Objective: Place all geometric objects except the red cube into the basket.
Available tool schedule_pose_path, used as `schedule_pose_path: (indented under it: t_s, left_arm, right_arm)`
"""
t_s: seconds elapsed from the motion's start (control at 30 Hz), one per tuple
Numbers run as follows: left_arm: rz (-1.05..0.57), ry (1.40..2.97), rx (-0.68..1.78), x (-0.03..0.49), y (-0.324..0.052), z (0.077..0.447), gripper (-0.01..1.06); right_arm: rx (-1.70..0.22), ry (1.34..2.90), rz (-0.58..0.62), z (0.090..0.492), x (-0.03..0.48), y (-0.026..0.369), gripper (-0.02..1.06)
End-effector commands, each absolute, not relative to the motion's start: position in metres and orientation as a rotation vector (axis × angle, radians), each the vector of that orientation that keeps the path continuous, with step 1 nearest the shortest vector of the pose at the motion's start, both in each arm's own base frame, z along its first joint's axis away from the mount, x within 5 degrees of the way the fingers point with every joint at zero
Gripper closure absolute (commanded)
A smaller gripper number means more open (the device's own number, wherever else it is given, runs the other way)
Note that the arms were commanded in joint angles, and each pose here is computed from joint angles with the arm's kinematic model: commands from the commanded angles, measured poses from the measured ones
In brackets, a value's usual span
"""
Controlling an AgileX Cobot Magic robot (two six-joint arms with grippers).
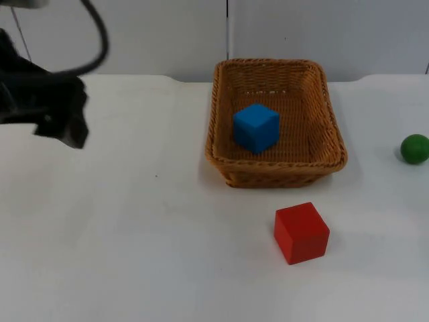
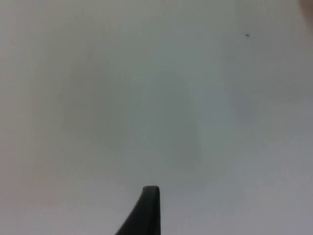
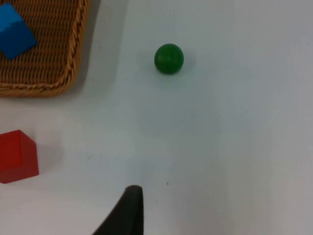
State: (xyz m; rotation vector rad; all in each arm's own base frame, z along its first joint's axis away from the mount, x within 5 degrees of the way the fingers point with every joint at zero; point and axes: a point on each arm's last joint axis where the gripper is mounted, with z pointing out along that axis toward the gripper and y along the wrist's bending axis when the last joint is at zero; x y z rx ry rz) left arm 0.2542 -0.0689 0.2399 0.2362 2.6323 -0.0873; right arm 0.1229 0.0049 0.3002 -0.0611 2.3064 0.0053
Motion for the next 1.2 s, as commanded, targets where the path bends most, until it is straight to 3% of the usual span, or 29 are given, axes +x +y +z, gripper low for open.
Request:
schedule_pose_path:
  t_s: [0.0,0.13,0.67,0.83,1.17]
  left_arm:
    - [-0.150,2.639,0.198,0.253,-0.060,0.242,0.14]
    - [-0.282,2.690,0.095,0.253,-0.036,0.242,0.14]
    - [-0.155,2.576,0.069,0.231,-0.009,0.276,0.14]
    - [-0.161,2.569,0.064,0.232,-0.009,0.276,0.07]
    - [-0.179,2.560,0.050,0.233,-0.010,0.277,0.05]
  right_arm:
    - [-0.052,2.301,0.004,0.300,0.123,0.004,-0.01]
    - [-0.052,2.301,0.004,0.300,0.123,0.004,-0.01]
    - [-0.092,2.286,-0.013,0.301,0.124,0.004,-0.01]
    - [-0.108,2.303,-0.002,0.301,0.132,0.006,-0.01]
    - [-0.179,2.510,-0.021,0.298,0.232,0.010,-0.01]
